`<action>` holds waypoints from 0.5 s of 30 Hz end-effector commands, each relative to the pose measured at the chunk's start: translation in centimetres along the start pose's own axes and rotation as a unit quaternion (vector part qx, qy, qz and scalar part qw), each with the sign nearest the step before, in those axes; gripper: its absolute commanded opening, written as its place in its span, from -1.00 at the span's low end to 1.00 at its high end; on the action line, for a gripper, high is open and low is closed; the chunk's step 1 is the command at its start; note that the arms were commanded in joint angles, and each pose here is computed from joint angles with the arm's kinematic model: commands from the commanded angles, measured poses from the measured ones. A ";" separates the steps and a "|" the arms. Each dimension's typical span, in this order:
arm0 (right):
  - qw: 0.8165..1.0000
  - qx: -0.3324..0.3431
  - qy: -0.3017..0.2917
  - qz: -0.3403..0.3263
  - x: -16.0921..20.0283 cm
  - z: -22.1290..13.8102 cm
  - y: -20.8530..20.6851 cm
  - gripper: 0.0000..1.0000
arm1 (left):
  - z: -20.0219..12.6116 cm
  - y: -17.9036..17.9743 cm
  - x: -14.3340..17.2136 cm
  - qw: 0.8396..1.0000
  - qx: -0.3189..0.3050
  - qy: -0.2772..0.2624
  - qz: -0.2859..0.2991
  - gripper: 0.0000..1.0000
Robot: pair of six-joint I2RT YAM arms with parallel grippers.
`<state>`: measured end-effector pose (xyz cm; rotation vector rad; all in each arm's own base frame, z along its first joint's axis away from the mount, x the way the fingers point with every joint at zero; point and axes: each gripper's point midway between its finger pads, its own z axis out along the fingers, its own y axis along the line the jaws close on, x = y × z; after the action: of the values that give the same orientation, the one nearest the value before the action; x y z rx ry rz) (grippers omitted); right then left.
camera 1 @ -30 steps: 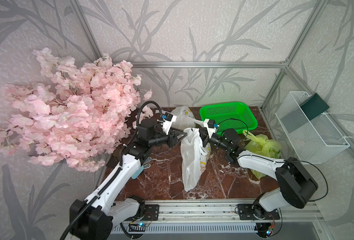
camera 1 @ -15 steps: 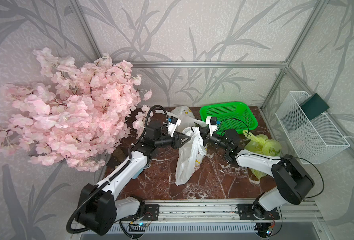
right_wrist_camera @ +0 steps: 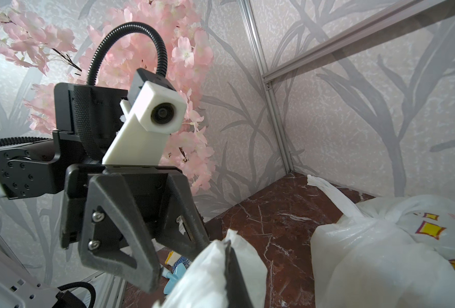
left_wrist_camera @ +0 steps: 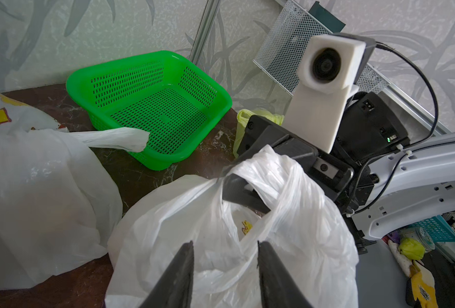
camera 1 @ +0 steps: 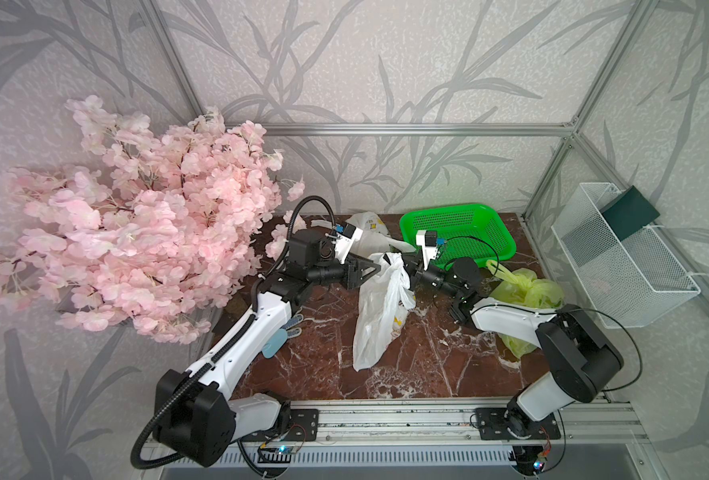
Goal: Place the pears into plastic bags & tie knots
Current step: Tie the plastic bag at the center of the board.
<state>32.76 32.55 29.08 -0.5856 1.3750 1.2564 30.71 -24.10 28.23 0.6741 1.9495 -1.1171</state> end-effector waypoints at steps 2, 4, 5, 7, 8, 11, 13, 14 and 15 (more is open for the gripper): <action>1.000 -0.026 -0.014 -0.001 -0.7 0.2 0.8 -1.00 | 0.3 -0.7 -0.4 1.000 0.022 0.010 0.008 -0.16; 1.000 -0.028 -0.014 0.003 -0.6 0.3 0.7 -1.00 | 0.5 -0.5 -0.5 1.000 0.021 0.011 0.007 -0.16; 0.999 -0.029 -0.014 0.005 -0.6 0.4 0.8 -1.00 | 0.5 -0.5 -0.5 1.000 0.022 0.011 0.008 -0.17; 0.999 -0.033 -0.012 0.007 -0.4 0.4 0.8 -1.00 | 0.7 -0.5 -0.8 1.000 0.025 0.008 0.009 -0.20; 0.999 -0.033 -0.012 0.007 -0.5 0.4 0.7 -1.00 | 0.8 -0.5 -0.8 1.000 0.027 0.008 0.009 -0.22; 0.999 -0.032 -0.012 0.011 -0.4 0.5 0.7 -1.00 | 1.0 -0.5 -0.9 0.999 0.030 0.015 0.010 -0.41; 0.999 -0.031 -0.016 0.013 -0.6 0.5 0.7 -1.00 | 1.1 -0.4 -0.7 0.999 0.031 0.024 0.010 -0.55; 0.999 -0.032 -0.018 0.013 -0.7 0.5 0.7 -1.00 | 1.1 -0.3 -0.6 0.999 0.030 0.027 0.010 -0.60; 0.999 -0.034 -0.019 0.016 -0.8 0.5 0.8 -1.00 | 1.2 -0.3 -0.4 0.999 0.032 0.031 0.011 -0.67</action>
<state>32.69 33.02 28.15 -0.5832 1.3927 1.3147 31.50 -24.95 27.47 0.7160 1.9878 -1.1525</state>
